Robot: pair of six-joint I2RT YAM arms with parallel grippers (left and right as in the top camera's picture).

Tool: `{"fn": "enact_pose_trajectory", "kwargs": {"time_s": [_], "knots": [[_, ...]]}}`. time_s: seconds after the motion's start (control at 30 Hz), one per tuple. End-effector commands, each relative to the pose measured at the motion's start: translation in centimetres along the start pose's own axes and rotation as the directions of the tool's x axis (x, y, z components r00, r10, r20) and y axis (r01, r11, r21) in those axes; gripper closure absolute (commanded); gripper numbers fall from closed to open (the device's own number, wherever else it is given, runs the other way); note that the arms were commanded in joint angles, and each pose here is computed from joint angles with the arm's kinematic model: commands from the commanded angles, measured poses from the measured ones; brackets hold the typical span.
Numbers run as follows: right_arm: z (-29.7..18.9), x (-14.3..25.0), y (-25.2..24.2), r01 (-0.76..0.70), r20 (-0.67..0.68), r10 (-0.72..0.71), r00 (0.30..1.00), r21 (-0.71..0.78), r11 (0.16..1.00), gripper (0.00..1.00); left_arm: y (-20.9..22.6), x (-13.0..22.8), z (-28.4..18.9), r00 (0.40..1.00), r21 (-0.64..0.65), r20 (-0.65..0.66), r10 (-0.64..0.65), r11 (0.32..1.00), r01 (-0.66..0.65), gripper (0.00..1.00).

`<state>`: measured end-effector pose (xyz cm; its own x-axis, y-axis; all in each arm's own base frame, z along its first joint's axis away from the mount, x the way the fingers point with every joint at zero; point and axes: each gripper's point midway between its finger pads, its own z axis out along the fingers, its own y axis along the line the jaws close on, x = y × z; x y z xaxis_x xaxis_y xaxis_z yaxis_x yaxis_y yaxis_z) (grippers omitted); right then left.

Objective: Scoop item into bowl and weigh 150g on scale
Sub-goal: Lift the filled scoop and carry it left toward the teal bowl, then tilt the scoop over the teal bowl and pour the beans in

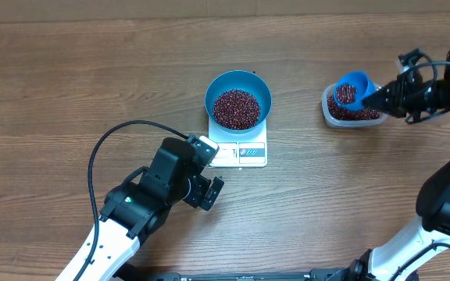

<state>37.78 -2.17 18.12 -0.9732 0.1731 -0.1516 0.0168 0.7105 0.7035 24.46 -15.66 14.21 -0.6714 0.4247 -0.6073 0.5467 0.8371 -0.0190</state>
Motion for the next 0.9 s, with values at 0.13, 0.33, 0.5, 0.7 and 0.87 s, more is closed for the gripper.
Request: {"fn": "enact_pose_trajectory", "kwargs": {"time_s": [0.13, 0.33, 0.5, 0.7, 0.87], "knots": [[-0.2, -0.4, 6.6, 0.201, 0.014, -0.201, 0.979, 0.003, 0.980, 0.96, 0.0, 0.1, 0.2, 1.000, -0.004, -0.007, 0.015, 1.000, -0.015, 0.00], [3.0, 0.7, 10.4, 0.277, -0.069, -0.276, 0.959, 0.009, 0.961, 0.96, 0.0, 0.1, 0.2, 1.000, -0.004, -0.007, 0.015, 1.000, -0.015, 0.00], [5.5, 1.2, 12.8, 0.332, -0.117, -0.322, 0.940, 0.076, 0.940, 0.96, 0.0, 0.1, 0.2, 1.000, -0.004, -0.007, 0.015, 1.000, -0.015, 0.00], [7.5, 2.2, 15.7, 0.412, -0.156, -0.391, 0.907, 0.137, 0.901, 0.96, 0.0, 0.1, 0.2, 1.000, -0.004, -0.007, 0.015, 1.000, -0.015, 0.00], [8.7, 2.8, 17.5, 0.466, -0.170, -0.442, 0.881, 0.147, 0.872, 0.96, 0.0, 0.2, 0.2, 1.000, -0.004, -0.008, 0.015, 1.000, -0.015, 0.00]]}}
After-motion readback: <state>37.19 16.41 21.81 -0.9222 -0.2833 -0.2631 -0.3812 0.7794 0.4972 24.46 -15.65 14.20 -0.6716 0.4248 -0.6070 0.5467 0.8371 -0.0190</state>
